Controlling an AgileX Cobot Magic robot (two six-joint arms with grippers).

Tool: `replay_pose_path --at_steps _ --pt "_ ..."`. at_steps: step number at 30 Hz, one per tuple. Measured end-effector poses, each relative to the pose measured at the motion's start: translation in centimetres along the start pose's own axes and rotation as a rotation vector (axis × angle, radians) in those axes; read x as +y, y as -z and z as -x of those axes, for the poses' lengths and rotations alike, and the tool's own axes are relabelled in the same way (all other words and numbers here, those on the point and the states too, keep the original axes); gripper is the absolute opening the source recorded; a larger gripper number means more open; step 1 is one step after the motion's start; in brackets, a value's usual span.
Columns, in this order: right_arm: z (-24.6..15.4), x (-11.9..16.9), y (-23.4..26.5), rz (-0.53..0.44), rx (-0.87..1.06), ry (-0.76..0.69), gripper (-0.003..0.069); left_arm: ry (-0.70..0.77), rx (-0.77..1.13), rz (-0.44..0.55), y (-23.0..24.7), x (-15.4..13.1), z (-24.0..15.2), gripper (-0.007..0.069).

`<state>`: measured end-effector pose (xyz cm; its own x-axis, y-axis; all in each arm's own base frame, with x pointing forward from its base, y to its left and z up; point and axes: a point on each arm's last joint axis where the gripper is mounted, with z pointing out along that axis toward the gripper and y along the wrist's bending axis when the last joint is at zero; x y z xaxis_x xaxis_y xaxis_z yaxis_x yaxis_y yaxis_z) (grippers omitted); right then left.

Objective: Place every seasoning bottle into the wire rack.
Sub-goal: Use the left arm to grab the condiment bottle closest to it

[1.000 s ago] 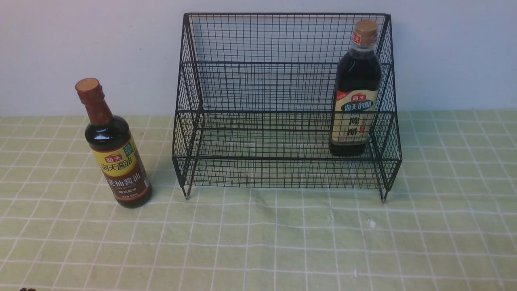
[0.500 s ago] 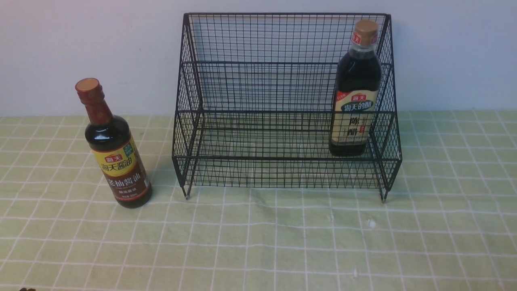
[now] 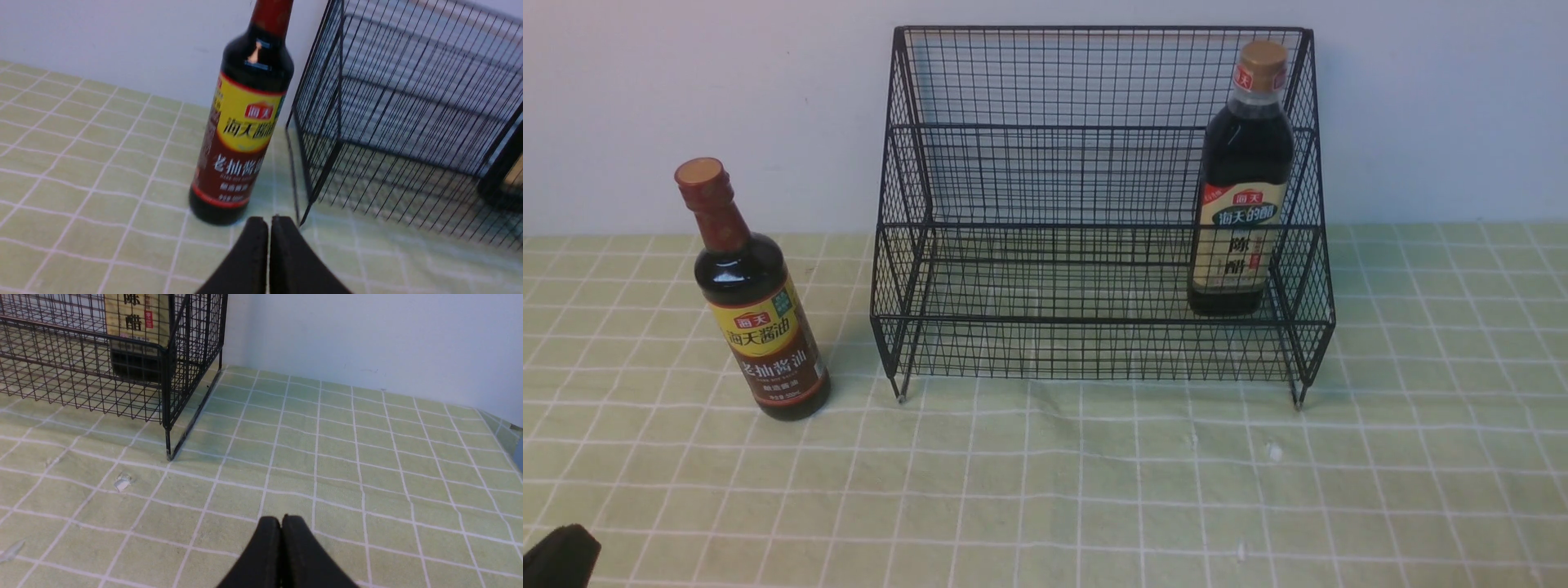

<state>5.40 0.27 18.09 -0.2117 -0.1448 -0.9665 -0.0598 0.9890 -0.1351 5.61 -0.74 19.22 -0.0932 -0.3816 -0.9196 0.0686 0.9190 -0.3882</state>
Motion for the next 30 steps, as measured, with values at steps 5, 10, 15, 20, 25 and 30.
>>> replay_pose_path --at_steps 5,10,15,20,25,30 --pt "0.0 0.0 0.0 0.000 0.000 0.000 -0.0013 0.032 -0.122 -0.006 0.1 0.0 1.1 -0.0006" --pt "0.0 0.0 0.0 0.000 0.000 0.000 -0.0013 0.033 -0.355 -0.001 0.6 0.0 3.2 -0.0006" --pt "0.0 0.0 0.0 0.000 0.000 0.000 -0.0013 -0.007 -0.440 -0.006 0.9 -0.2 4.1 -0.0006" --pt "0.0 0.0 0.0 0.000 0.000 0.000 -0.0013 -0.103 -0.393 -0.021 0.9 -1.1 5.1 0.0019" --pt "0.0 0.0 0.0 0.000 0.000 0.000 -0.0013 -0.168 -0.295 0.002 -0.3 -1.5 5.9 0.0094" --pt "0.0 0.0 0.0 0.000 0.000 0.000 -0.0013 -0.180 -0.155 0.046 -2.7 -1.6 6.4 0.0223"
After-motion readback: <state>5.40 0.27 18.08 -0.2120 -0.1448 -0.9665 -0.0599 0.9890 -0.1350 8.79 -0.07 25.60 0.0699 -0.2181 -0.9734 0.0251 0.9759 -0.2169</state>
